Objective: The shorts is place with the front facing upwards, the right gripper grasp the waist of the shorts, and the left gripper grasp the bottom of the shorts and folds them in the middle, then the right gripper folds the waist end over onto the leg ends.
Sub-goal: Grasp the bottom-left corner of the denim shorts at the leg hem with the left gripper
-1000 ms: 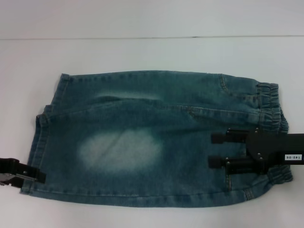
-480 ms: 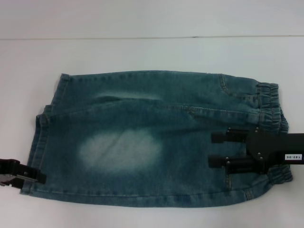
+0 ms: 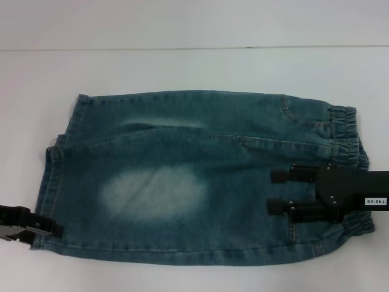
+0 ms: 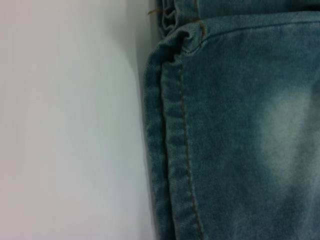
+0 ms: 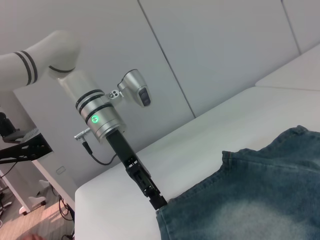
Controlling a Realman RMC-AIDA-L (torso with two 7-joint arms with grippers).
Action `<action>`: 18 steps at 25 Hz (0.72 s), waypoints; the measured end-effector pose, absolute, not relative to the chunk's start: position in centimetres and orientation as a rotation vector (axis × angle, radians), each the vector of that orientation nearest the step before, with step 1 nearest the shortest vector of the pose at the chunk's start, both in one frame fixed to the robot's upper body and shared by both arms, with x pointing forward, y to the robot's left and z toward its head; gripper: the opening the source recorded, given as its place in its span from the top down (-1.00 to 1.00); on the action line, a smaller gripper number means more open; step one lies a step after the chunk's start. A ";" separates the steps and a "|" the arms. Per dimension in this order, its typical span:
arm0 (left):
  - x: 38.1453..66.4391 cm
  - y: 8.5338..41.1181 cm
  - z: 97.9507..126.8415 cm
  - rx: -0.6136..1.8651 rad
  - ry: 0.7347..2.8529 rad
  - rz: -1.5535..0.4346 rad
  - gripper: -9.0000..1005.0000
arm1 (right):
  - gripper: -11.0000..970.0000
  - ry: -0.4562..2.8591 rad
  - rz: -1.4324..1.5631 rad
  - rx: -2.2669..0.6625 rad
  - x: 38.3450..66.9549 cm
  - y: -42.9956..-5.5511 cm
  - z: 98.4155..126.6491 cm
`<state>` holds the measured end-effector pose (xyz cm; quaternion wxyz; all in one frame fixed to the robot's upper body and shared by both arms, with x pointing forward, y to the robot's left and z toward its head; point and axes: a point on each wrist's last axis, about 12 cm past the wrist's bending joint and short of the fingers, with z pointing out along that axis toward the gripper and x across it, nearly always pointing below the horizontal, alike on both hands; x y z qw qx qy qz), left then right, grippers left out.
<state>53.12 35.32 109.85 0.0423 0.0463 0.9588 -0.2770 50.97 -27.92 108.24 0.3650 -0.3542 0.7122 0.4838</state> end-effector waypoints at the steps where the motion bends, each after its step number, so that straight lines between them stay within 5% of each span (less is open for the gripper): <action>1: 53.1 35.3 109.8 0.142 2.933 -0.847 -0.62 | -0.76 1.832 1.244 -0.912 51.0 -27.9 108.2; 18: 53.5 35.1 110.2 0.164 2.916 -0.853 -0.51 | -0.76 1.834 1.235 -0.907 51.0 -28.0 108.2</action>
